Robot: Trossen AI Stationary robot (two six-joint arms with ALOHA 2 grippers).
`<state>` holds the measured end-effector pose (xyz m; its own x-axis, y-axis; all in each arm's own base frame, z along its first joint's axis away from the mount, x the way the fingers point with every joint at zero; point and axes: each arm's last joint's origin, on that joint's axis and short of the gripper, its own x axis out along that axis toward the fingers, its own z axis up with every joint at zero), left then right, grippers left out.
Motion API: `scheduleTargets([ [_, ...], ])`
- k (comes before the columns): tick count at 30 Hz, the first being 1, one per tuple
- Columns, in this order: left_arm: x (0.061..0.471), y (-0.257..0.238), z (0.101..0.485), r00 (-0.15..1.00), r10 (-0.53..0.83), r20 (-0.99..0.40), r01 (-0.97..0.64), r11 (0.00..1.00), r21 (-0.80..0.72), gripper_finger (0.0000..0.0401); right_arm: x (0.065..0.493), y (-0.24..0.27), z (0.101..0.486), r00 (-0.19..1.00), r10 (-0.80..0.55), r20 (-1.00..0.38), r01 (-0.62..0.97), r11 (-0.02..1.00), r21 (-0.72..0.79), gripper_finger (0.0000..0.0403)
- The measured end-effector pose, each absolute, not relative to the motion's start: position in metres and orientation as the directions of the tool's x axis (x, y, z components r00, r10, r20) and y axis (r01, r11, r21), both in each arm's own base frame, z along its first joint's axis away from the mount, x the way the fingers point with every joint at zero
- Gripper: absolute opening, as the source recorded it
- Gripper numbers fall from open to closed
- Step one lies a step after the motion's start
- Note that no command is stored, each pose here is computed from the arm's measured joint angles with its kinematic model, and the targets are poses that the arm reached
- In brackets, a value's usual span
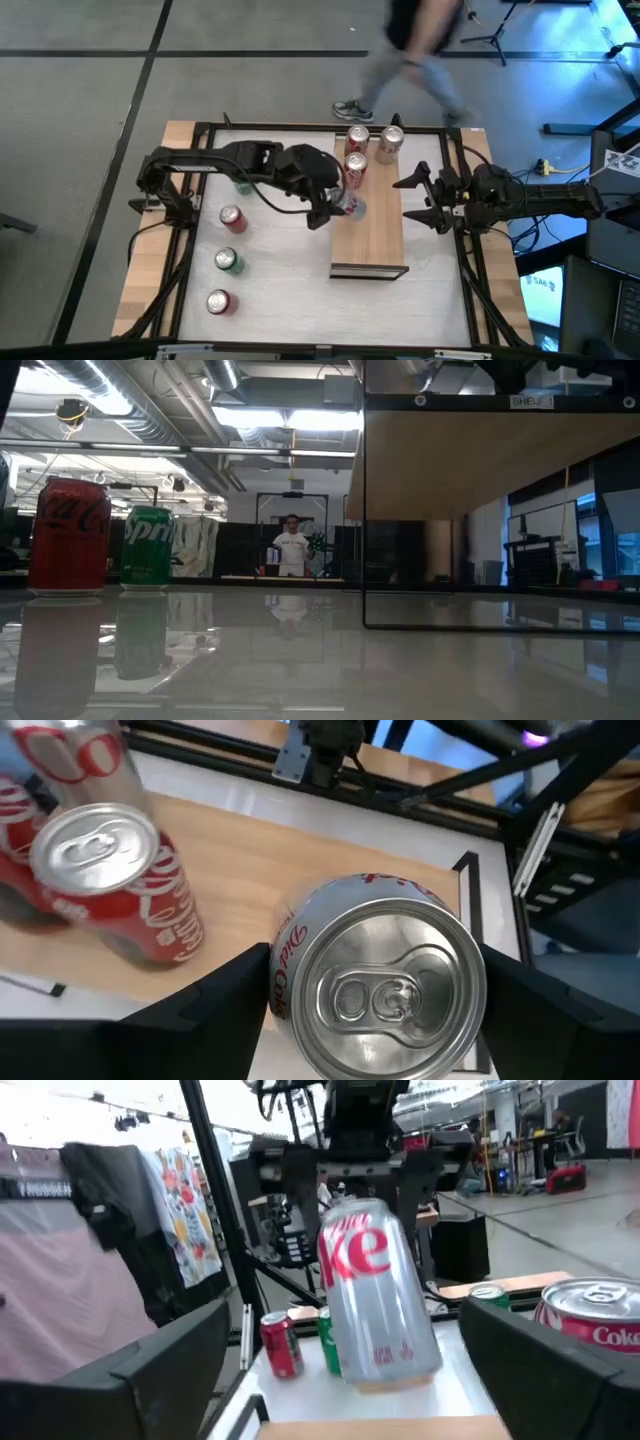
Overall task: Place canned beverage on shelf
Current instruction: Put the silver soda can on the shelf aligned with the other silver soda can
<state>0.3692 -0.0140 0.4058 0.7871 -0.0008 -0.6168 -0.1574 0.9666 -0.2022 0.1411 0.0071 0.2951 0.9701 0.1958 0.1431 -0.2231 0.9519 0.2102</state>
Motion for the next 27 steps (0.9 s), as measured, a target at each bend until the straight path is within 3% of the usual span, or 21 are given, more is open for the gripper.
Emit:
scheduleTargets([
  [9,0.384,-0.016,0.396,0.795,-0.038,-0.605,-0.079,0.983,-0.166,0.0284,0.147,0.008,0.326,0.964,0.214,0.158,-0.253,0.922,0.294,0.0386],
  [17,0.391,-0.018,0.391,0.797,-0.086,-0.597,-0.022,0.985,-0.170,0.0284,0.172,0.008,0.351,0.974,0.221,-0.045,-0.197,0.929,0.312,0.0386],
  [27,0.393,-0.025,0.390,0.799,-0.100,-0.593,0.044,0.993,-0.109,0.0284,0.210,0.013,0.357,0.904,0.363,-0.225,-0.277,0.899,0.338,0.0386],
])
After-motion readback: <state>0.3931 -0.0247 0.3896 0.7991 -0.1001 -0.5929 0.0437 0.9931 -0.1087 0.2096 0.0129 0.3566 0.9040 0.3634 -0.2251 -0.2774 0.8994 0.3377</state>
